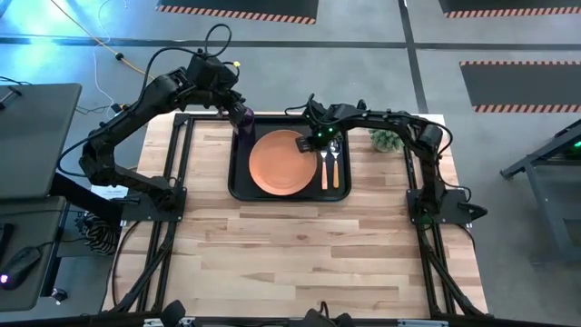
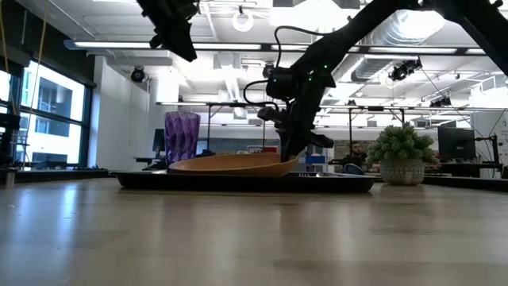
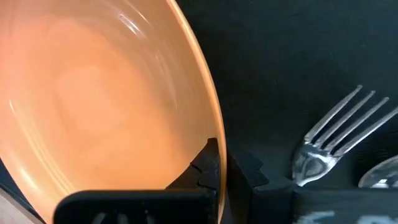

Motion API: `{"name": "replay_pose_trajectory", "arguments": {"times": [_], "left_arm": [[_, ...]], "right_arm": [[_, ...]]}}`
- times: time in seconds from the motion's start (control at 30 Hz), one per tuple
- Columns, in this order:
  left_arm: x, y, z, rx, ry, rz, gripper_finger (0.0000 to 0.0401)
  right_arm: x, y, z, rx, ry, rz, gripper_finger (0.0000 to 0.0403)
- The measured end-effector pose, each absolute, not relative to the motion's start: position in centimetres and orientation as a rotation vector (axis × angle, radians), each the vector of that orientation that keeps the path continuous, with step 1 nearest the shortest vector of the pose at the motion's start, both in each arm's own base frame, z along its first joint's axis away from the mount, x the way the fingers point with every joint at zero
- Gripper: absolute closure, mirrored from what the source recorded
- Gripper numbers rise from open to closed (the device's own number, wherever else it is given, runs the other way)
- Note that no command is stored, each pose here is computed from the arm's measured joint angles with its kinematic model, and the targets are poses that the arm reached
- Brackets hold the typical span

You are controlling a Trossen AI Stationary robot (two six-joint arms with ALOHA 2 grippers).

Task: Pick and place plate/cup/fork/spoon on tray
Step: Put the orange plate on the black tray to the bottom right of the violet glass cup

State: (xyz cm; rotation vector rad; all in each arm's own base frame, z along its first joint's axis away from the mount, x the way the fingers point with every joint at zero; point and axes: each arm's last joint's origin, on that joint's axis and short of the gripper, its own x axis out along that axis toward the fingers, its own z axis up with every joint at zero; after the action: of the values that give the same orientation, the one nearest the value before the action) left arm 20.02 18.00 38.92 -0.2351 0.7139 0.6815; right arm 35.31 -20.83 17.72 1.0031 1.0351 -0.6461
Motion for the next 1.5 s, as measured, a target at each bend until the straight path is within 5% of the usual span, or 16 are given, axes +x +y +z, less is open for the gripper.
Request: {"name": "replay_pose_trajectory", "arguments": {"times": [1.03,1.5], "left_arm": [[20.04,18.00,38.92,-0.235,0.713,0.681,0.0314],[20.04,18.00,38.92,-0.235,0.713,0.681,0.0314]], "right_arm": [[34.92,-21.42,17.69,0.977,1.035,-0.678,0.0402],[34.90,-21.44,17.67,0.963,1.036,-0.697,0.0337]]}}
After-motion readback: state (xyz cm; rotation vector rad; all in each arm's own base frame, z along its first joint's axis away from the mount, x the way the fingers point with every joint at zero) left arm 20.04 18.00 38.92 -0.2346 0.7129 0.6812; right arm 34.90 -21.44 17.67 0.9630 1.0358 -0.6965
